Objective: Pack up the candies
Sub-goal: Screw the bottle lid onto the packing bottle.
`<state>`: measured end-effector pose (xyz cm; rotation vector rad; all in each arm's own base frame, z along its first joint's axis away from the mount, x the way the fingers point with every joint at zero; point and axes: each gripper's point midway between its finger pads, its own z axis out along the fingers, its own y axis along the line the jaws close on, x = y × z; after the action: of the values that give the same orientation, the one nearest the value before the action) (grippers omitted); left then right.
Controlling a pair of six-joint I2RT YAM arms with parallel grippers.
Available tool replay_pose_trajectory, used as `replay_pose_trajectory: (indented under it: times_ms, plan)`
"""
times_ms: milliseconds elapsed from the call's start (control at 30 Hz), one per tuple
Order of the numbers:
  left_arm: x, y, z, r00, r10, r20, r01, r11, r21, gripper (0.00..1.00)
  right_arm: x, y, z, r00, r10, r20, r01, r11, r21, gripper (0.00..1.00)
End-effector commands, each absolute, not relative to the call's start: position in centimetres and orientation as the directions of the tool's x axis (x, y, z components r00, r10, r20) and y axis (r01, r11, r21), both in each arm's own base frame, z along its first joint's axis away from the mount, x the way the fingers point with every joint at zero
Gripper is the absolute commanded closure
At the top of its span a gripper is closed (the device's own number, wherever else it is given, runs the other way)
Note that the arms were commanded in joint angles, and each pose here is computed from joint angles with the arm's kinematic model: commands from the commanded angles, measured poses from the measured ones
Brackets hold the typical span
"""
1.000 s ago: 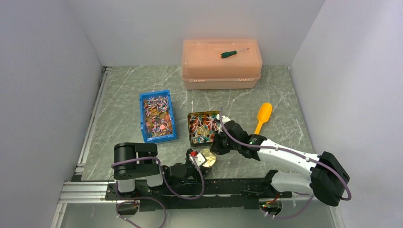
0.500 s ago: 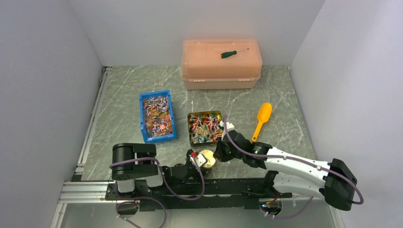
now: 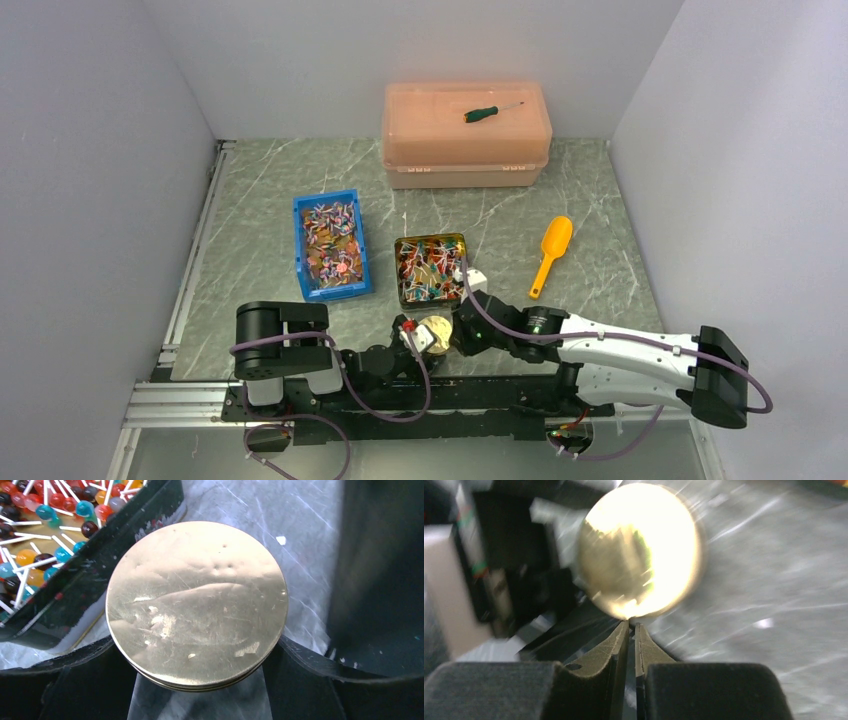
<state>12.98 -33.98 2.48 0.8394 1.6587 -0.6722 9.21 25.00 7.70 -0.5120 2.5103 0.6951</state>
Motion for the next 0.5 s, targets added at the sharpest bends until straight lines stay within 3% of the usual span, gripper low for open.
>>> replay_pose_trajectory:
  times_ms: [0, 467]
  plan:
    - [14.5, -34.5, 3.4, -0.125, 0.167, -0.978, 0.774, 0.633, 0.009, 0.78, 3.8, 26.7, 8.1, -0.860, -0.346, -0.376, -0.502, 0.707, 0.498, 0.88]
    - [14.2, -34.0, 3.4, -0.127, 0.158, -0.979, 0.780, 0.625, 0.000, 0.80, 8.1, 24.9, 12.0, -0.804, -0.257, -0.536, -0.483, 0.808, 0.337, 0.78]
